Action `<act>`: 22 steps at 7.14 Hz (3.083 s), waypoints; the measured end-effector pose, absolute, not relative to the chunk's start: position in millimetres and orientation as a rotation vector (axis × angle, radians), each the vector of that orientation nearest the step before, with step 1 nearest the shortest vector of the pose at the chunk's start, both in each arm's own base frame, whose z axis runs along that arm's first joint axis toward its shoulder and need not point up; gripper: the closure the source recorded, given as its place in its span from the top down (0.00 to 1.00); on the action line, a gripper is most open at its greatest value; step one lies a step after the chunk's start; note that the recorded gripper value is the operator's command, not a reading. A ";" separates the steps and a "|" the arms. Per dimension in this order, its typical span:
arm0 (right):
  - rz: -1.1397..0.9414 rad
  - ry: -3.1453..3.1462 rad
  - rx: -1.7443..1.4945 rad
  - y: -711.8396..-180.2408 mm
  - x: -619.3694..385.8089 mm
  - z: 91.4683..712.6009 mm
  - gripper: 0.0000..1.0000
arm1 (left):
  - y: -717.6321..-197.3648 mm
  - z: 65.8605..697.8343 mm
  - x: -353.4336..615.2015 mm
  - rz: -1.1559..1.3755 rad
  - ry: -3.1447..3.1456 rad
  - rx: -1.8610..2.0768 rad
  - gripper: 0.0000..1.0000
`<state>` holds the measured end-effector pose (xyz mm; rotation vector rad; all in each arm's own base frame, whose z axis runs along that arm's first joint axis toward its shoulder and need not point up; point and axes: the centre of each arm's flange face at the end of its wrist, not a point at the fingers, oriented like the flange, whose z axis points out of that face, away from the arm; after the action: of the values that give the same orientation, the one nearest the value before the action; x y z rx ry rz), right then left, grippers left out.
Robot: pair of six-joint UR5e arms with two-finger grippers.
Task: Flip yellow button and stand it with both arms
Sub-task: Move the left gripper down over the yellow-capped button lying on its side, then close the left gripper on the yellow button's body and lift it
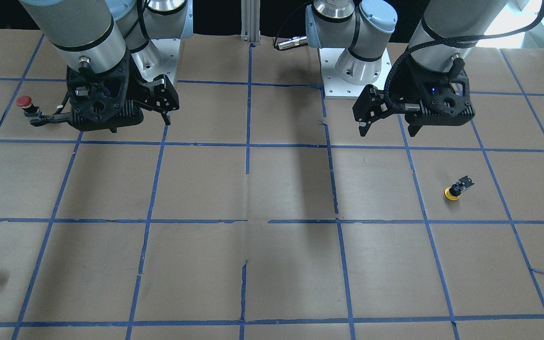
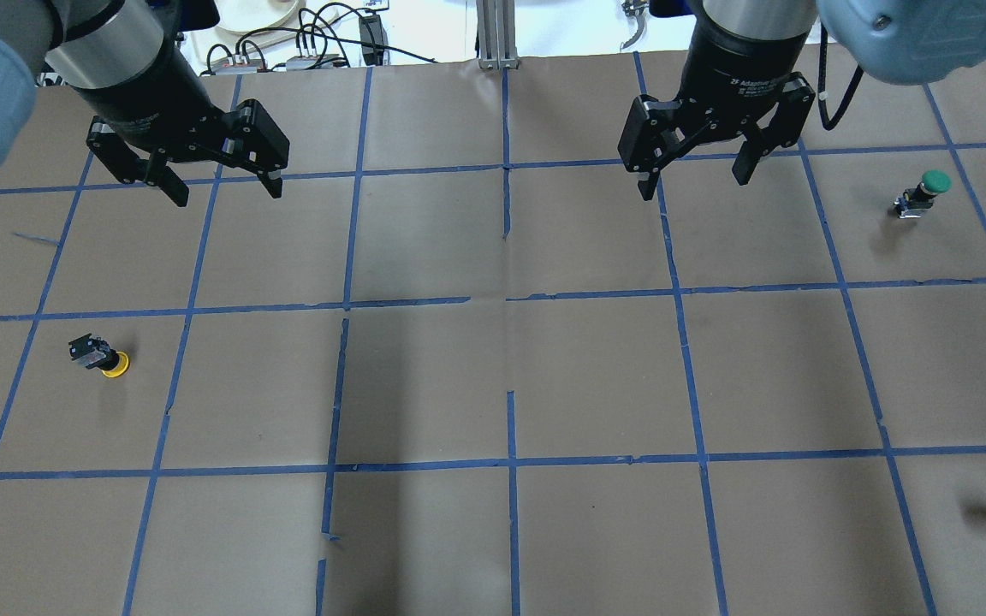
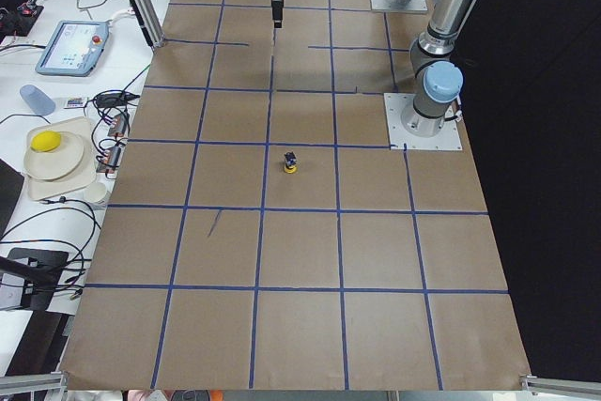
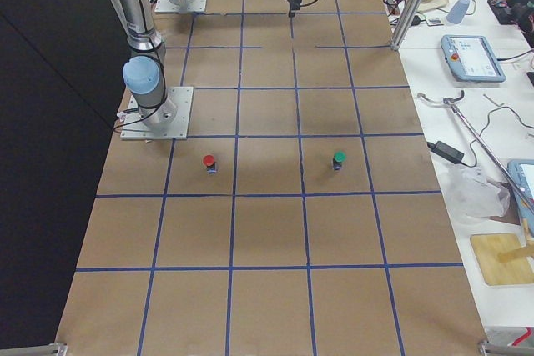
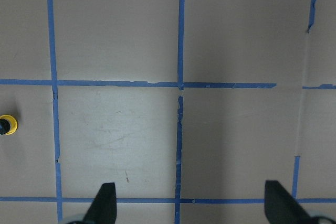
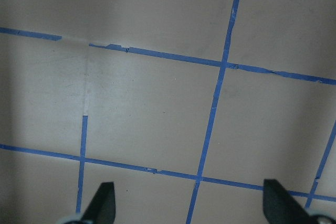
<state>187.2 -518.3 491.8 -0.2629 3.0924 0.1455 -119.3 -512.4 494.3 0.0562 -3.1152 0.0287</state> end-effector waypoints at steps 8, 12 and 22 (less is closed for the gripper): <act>0.147 3.093 -0.263 -517.9 187.0 491.9 1.00 | -517.3 464.8 -64.0 -0.051 -3.134 -0.067 1.00; 0.129 3.092 -0.261 -518.3 186.8 494.2 1.00 | -509.3 380.1 103.7 -0.041 -3.131 -0.260 1.00; 0.038 3.096 -0.216 -525.7 171.8 503.7 1.00 | -487.8 221.7 206.5 -0.085 -3.092 -0.231 0.93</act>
<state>171.8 -525.7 503.7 -0.2157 3.0955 0.0378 206.5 -487.8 221.7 -0.2313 -3.0922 -0.0847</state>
